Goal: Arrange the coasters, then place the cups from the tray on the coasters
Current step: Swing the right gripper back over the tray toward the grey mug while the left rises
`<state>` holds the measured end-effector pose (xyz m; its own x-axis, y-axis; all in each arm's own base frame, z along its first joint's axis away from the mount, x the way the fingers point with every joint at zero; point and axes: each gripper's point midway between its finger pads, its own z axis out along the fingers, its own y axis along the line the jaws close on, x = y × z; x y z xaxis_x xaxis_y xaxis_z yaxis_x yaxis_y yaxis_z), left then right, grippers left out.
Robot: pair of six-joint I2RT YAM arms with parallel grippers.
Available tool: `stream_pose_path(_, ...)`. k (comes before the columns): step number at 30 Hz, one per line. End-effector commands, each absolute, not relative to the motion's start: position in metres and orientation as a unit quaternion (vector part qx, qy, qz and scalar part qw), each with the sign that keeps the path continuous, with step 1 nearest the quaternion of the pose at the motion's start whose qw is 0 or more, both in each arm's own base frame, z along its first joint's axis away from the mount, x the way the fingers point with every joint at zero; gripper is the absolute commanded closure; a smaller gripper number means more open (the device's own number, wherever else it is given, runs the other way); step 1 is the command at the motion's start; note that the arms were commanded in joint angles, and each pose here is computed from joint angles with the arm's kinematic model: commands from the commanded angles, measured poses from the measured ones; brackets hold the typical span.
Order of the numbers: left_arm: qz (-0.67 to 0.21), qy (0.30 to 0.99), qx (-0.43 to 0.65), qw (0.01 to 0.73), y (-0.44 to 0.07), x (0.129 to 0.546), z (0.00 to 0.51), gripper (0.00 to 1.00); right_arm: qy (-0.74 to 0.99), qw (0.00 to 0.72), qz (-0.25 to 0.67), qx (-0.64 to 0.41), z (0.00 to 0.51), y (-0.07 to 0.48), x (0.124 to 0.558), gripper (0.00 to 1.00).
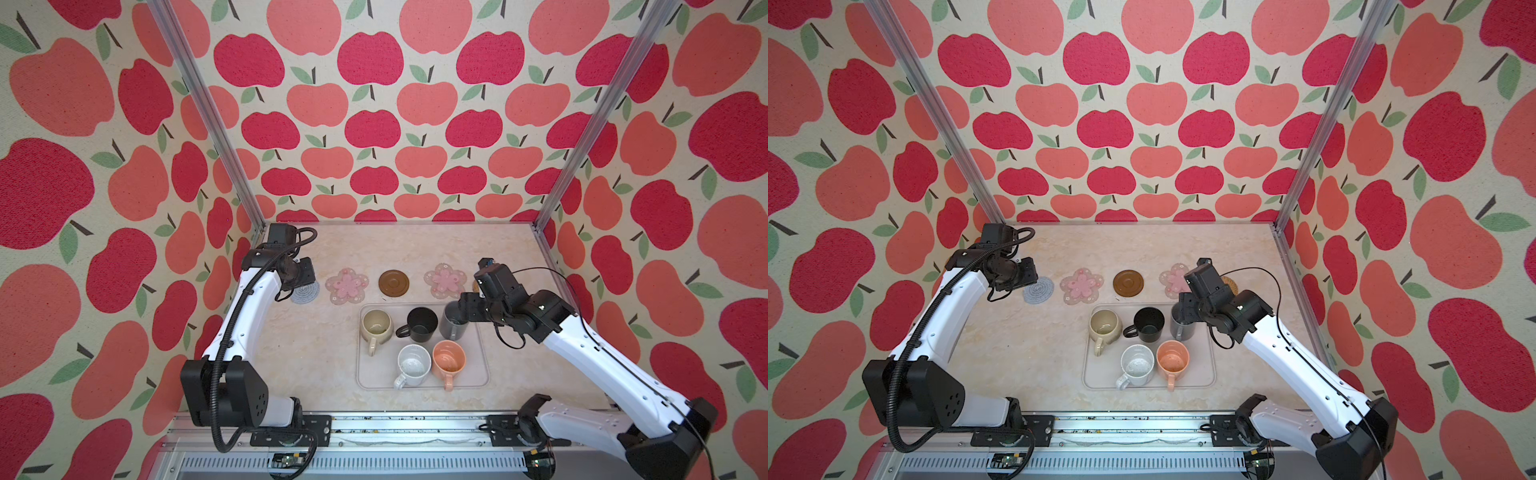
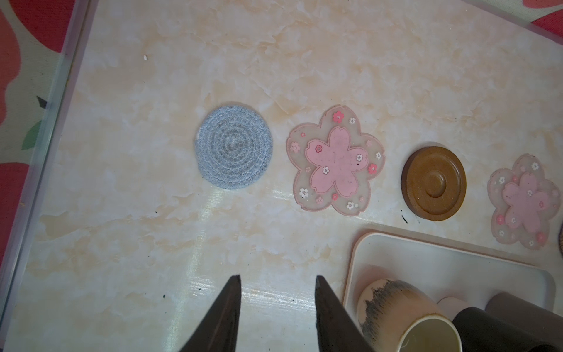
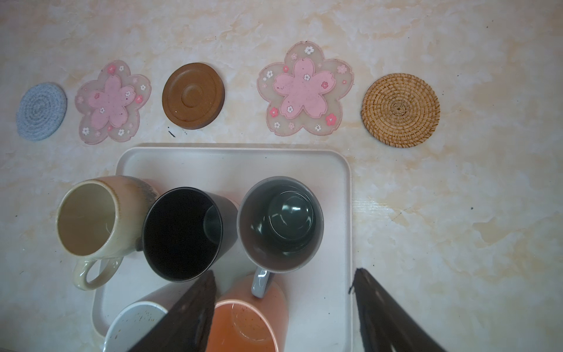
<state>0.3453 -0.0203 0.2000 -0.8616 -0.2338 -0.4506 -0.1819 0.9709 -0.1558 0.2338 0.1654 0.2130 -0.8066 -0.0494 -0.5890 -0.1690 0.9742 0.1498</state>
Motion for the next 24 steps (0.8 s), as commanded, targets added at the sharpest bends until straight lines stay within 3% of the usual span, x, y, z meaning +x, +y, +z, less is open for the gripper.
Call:
stream_pose_path(1,-0.073,0.963,-0.105,0.235,-0.029,0.340,0.199,0.58,0.954,0.288,0.078,-0.032,0.197,0.157,0.218,0.27)
stream_pose_path(9,-0.090,0.963,-0.099,0.235,-0.038,0.344,0.194,0.58,0.959,0.266,0.083,-0.043,0.172,0.185,0.210,0.28)
stream_pose_path(24,-0.098,0.963,-0.101,0.227,-0.042,0.349,0.184,0.58,0.971,0.229,0.059,-0.044,0.138,0.189,0.208,0.30)
